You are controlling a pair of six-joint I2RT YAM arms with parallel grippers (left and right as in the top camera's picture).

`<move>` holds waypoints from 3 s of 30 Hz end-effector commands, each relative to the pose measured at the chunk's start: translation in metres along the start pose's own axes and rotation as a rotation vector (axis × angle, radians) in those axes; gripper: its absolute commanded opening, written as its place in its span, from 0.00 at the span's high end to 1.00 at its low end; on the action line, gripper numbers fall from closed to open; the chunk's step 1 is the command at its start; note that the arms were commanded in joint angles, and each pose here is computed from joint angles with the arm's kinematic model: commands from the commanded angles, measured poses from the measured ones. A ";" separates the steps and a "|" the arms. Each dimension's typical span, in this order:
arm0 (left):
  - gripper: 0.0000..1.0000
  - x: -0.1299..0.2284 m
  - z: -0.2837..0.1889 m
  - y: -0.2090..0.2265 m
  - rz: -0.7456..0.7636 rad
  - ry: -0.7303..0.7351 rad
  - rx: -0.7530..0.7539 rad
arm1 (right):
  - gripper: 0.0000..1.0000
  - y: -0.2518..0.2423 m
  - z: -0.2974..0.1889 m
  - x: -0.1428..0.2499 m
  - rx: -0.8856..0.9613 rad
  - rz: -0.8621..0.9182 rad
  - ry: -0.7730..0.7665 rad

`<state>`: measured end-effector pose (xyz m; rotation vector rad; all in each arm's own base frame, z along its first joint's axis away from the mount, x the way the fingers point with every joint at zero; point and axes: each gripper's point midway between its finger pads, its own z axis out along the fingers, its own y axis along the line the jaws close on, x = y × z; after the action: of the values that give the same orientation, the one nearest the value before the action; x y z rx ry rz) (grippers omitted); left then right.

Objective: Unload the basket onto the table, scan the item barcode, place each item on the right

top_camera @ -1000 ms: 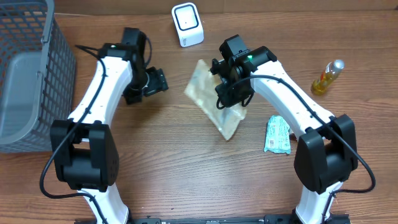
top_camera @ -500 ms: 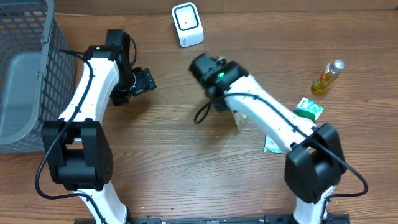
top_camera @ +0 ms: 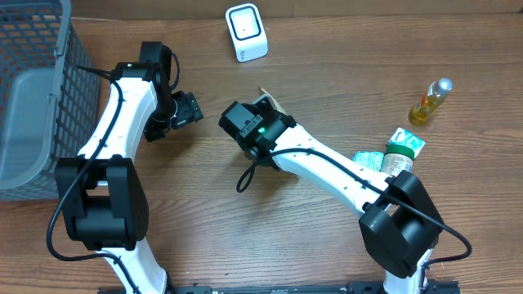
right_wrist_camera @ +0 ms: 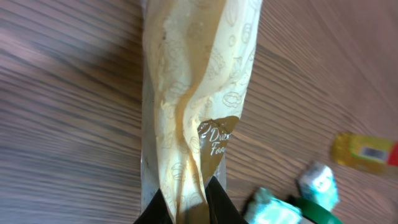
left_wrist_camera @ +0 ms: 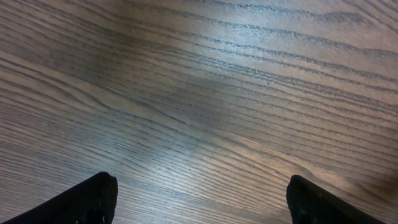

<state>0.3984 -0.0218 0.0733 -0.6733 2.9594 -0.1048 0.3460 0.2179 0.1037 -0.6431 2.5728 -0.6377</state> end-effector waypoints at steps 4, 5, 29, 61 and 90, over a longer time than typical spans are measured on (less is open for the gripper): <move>0.10 0.000 0.001 0.004 0.031 -0.005 -0.021 | 0.89 -0.040 0.003 0.003 0.136 0.034 0.001; 0.10 0.000 0.001 0.004 0.031 -0.005 -0.021 | 0.89 -0.039 0.003 0.004 0.130 0.033 0.007; 0.10 0.002 0.001 0.005 0.031 0.005 -0.026 | 0.55 0.011 0.007 0.010 -0.144 0.094 0.054; 0.91 0.060 -0.016 -0.101 0.312 0.182 0.438 | 0.22 -0.044 0.015 -0.011 -0.655 0.378 0.181; 0.96 0.195 0.062 -0.131 0.572 0.490 0.140 | 0.07 -0.071 0.058 0.019 -0.708 0.530 0.263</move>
<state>0.2902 -0.2381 0.0159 0.2748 3.3803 -0.5733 0.3831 0.1304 0.0801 -0.0287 3.0419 0.3882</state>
